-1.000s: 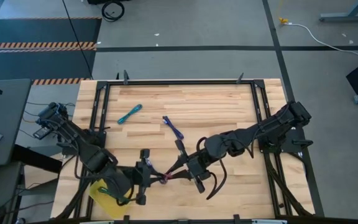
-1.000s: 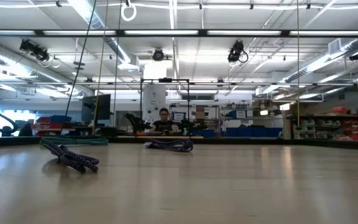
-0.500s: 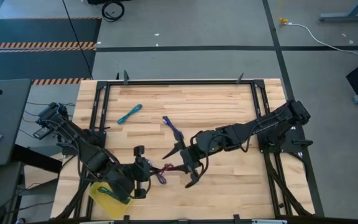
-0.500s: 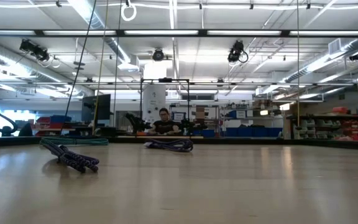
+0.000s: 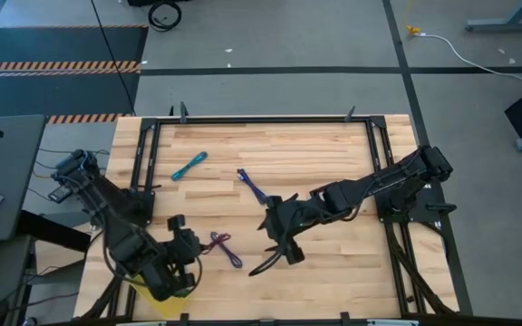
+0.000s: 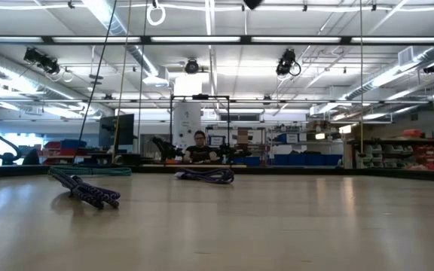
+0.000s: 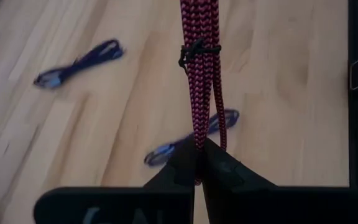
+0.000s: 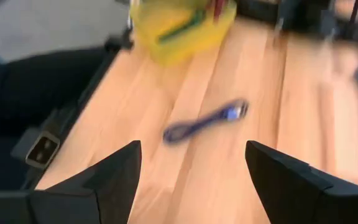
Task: Pick and place USB-C Cables
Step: Put the black charger cable into the yellow bin
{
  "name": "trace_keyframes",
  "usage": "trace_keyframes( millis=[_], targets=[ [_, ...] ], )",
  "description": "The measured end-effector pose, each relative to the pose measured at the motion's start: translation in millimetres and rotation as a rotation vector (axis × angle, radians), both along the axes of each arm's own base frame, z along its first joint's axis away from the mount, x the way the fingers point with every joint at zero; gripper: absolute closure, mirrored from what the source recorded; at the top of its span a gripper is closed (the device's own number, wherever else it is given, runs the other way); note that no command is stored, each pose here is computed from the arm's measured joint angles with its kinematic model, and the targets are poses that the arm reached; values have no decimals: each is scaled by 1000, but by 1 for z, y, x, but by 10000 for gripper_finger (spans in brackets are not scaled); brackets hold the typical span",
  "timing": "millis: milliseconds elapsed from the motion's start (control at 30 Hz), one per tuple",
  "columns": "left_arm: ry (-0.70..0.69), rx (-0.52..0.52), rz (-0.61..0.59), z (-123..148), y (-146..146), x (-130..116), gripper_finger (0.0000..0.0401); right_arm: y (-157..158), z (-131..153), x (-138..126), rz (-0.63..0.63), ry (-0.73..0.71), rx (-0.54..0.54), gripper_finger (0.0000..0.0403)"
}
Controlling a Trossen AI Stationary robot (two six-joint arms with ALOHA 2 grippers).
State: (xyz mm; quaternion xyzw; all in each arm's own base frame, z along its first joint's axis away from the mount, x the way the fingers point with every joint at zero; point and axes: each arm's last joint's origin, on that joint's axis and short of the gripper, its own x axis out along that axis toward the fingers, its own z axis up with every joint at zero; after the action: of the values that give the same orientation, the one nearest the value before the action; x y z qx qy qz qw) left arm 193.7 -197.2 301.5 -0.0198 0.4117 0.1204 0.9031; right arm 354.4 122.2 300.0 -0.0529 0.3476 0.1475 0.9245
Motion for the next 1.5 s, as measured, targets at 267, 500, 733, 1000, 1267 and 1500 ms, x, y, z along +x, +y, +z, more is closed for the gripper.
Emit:
trace_keyframes(
  millis=[267,500,733,1000,1267,1500],
  targets=[
    [154,-97,-127,-6,-20,-21,388,9,-33,-21,-41,232,6,116],
    [396,-109,-187,-26,-41,-47,388,15,-65,-37,-54,352,-15,116],
    [500,-37,-394,-32,-57,-74,388,15,-77,-43,-91,392,-1,117],
    [587,83,-426,-33,-50,-88,388,17,-78,-44,-106,401,14,117],
    [682,89,-482,-38,-53,-90,388,18,-77,-44,-107,396,16,117],
    [704,123,-472,-58,-66,-84,357,18,-77,-44,-106,396,16,117]
  ],
)
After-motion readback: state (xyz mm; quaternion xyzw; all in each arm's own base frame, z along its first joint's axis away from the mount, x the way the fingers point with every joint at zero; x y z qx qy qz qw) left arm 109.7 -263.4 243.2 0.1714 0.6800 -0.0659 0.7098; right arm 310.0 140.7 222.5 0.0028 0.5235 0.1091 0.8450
